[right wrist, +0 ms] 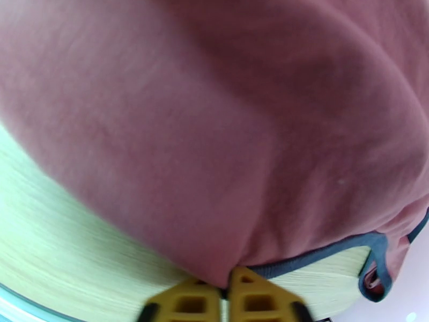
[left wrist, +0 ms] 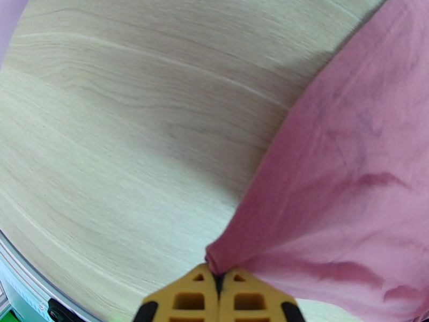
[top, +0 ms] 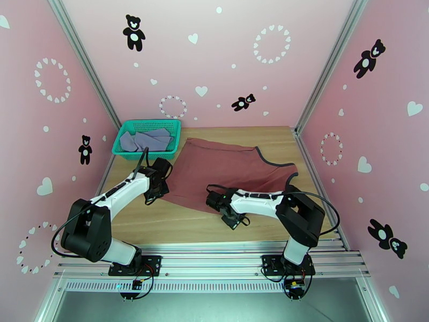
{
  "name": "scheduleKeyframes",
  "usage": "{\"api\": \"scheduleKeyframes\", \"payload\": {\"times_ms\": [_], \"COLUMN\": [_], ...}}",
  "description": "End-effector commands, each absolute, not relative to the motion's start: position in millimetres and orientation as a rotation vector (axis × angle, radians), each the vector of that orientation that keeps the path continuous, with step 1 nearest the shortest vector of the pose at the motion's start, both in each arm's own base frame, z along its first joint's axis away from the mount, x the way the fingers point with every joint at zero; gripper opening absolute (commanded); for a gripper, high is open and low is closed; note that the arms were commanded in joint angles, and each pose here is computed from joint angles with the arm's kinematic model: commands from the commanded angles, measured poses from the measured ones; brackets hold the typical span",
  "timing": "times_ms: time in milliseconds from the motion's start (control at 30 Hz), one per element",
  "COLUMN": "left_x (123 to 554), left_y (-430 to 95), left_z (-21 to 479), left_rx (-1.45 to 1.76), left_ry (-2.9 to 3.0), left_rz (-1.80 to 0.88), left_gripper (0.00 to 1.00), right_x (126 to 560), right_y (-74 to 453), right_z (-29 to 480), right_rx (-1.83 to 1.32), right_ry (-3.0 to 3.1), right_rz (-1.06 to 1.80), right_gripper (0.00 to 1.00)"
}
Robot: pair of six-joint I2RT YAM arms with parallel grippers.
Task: Fold and stack the mixed laundry pile
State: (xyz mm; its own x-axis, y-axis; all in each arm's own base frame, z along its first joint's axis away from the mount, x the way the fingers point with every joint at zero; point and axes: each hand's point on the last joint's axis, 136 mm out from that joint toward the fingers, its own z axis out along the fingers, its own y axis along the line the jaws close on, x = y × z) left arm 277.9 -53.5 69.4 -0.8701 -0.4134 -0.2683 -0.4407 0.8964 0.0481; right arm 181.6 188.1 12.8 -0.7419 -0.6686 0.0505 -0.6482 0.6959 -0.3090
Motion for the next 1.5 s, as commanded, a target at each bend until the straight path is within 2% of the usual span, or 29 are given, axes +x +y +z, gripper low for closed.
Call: {"api": "scheduleKeyframes", "payload": {"times_ms": [0, 233, 467, 700, 967, 1467], "left_x": [274, 268, 265, 274, 318, 383], "left_y": [-49, -42, -43, -48, -64, -87], "left_z": [75, 76, 68, 73, 92, 73], "left_rx": [-0.633, -0.624, -0.628, -0.607, -0.543, -0.475], "left_ry": [2.807, 2.813, 2.832, 2.831, 2.807, 2.855], "left_rz": [0.159, 0.215, 0.214, 0.188, 0.149, 0.176], "left_gripper": [0.0, 0.0, 0.0, 0.0, 0.0, 0.0], "right_x": [178, 151, 146, 170, 214, 270], "right_y": [181, 185, 172, 170, 157, 151], "right_z": [12, 38, 72, 84, 91, 60], "right_rx": [-1.103, -1.115, -1.043, -0.957, -0.859, -0.906], "right_ry": [2.854, 2.932, 2.91, 2.87, 2.865, 2.887], "right_rz": [-0.496, -0.28, -0.254, -0.259, -0.268, -0.417], "right_gripper": [0.0, 0.0, 0.0, 0.0, 0.0, 0.0]}}
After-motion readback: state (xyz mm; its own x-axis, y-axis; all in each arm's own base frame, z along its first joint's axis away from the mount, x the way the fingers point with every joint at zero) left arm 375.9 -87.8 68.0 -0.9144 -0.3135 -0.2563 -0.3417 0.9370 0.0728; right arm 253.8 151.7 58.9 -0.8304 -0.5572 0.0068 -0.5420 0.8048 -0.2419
